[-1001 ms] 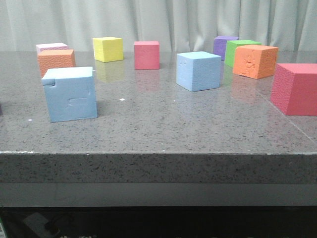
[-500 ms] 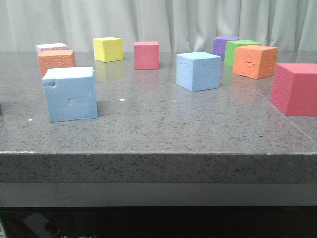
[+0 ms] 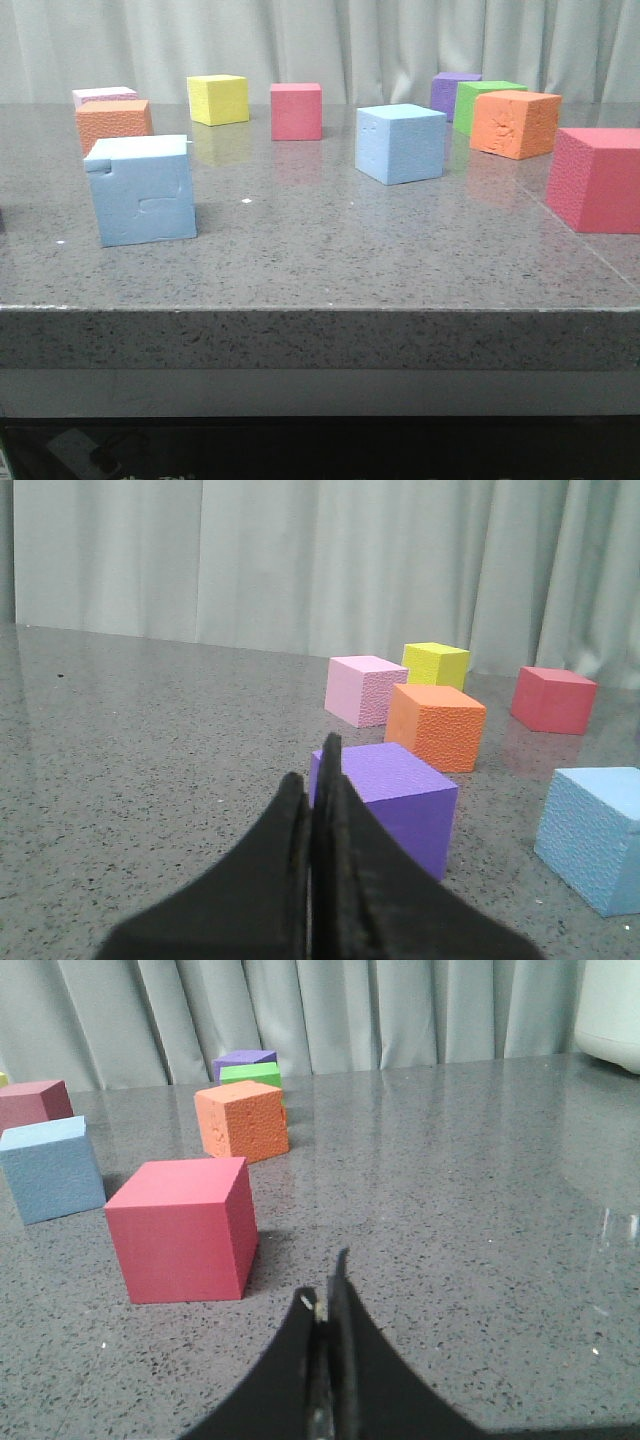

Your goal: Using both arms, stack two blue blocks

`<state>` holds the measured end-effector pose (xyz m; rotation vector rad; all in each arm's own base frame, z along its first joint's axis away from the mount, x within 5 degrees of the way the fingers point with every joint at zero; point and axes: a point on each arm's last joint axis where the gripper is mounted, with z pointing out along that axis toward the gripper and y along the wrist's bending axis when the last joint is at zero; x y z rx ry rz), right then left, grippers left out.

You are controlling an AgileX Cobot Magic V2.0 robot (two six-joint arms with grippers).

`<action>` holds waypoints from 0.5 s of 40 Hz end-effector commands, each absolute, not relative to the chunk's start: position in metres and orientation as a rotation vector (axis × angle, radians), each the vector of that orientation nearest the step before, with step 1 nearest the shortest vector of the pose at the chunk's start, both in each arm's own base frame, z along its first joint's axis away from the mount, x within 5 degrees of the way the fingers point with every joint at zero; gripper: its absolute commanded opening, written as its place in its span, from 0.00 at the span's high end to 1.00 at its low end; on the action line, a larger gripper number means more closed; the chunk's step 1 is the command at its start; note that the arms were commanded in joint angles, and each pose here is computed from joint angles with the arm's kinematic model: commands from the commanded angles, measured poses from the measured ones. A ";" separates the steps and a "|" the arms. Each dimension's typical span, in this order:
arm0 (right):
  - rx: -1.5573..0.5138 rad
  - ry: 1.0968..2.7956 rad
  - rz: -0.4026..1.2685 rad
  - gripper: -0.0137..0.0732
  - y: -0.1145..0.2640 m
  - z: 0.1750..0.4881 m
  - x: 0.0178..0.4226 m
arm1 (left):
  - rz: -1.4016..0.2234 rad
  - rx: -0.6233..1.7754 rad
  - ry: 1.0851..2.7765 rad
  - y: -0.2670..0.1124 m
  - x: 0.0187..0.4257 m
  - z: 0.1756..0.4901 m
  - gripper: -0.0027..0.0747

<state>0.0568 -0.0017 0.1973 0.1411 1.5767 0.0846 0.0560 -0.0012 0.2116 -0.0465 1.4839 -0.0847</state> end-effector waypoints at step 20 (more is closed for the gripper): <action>0.134 1.204 0.060 0.92 -0.005 0.243 0.047 | -0.096 -0.059 1.144 0.000 0.048 0.233 0.99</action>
